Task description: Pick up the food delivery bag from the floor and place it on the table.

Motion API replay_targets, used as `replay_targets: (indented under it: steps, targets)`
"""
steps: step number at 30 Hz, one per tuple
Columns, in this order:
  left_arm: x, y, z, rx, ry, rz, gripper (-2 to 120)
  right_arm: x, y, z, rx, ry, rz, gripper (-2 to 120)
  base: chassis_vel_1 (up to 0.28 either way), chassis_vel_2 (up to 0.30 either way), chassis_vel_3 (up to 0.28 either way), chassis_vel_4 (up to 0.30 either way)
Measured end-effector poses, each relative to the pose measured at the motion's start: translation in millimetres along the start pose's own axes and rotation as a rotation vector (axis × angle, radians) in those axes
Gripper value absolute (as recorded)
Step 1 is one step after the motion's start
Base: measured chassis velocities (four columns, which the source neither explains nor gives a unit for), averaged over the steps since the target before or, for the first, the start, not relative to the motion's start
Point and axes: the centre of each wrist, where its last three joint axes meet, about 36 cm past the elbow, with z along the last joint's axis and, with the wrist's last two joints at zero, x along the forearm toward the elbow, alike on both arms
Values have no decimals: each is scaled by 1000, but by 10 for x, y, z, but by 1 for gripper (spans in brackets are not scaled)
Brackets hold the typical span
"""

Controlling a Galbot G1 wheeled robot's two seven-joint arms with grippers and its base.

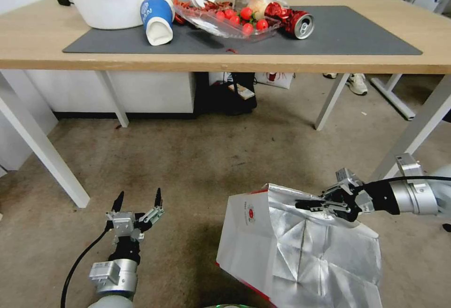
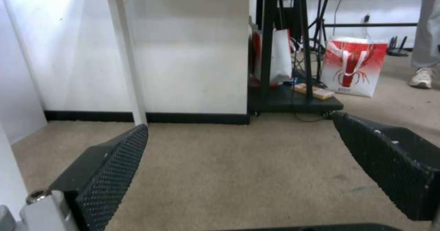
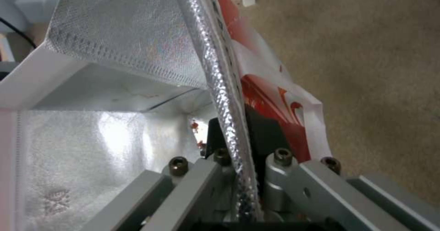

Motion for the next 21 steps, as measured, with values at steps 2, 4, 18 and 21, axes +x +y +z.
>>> replay_targets:
  steps: [2,4,18,21]
  targets:
    - [1,-2,3,1,-2,2,100,2,2,-10,2,1,-4,0,0,0,0,0]
    - [2,-5,12,4,-7,6,100,0,8,-26,6,2,-8,0,0,0,0,0]
    - [5,4,67,-11,-25,30,100,-21,29,-30,13,0,-3,0,0,0,0,0]
    - [4,10,69,-25,-23,40,100,-23,31,-33,16,0,-1,0,0,0,0,0]
